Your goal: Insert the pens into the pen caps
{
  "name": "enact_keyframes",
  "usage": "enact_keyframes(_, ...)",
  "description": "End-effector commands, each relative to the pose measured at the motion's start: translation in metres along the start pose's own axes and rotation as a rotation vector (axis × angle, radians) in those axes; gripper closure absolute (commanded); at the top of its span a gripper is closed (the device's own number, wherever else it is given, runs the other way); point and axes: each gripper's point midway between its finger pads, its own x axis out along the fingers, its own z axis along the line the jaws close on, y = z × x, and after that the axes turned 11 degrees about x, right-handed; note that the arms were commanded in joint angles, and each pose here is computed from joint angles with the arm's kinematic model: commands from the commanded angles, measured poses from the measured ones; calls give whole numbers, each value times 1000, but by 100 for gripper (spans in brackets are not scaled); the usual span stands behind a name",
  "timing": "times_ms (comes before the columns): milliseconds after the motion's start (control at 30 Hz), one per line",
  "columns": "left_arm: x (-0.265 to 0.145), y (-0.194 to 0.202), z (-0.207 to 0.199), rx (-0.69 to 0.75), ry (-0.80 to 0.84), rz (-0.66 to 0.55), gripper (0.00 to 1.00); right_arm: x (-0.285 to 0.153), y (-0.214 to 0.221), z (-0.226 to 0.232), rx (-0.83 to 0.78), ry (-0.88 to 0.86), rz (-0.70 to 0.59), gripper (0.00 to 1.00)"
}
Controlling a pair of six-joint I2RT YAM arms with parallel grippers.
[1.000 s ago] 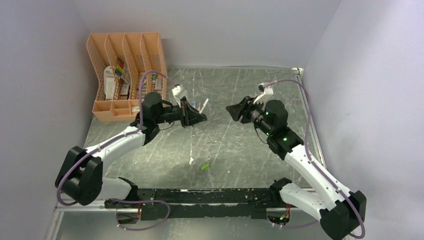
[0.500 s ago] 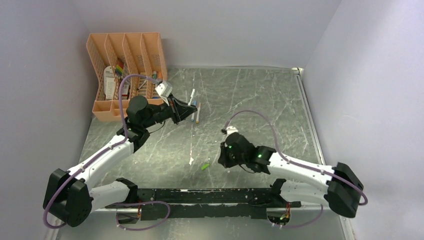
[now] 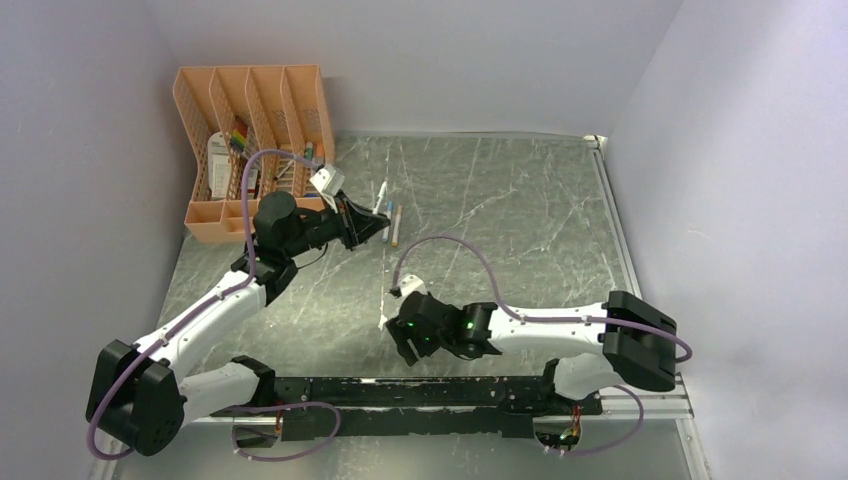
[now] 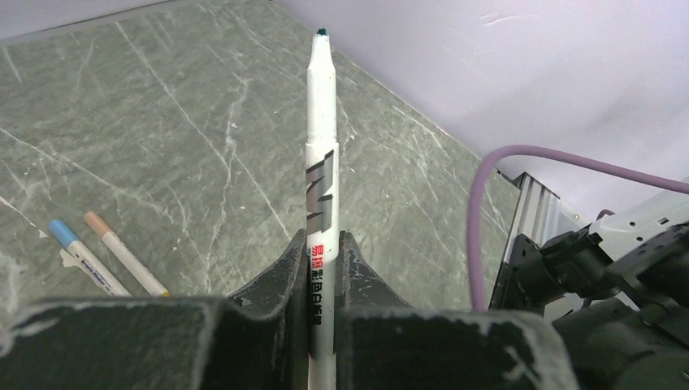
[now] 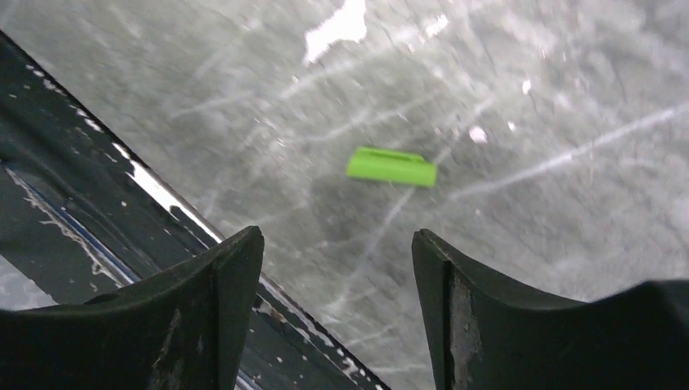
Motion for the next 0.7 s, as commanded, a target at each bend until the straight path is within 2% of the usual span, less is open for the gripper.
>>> enact_keyframes(0,-4,-5,2,22,-3,-13,93,3,-30,14,-154,26,-101,32)
enact_keyframes(400,-4,-2,3,20,2,5,93,28,-33,-7,-255,175,-84,36)
enact_keyframes(667,-3,0,3,16,6,11,93,32,-29,-7,-298,150,-61,39)
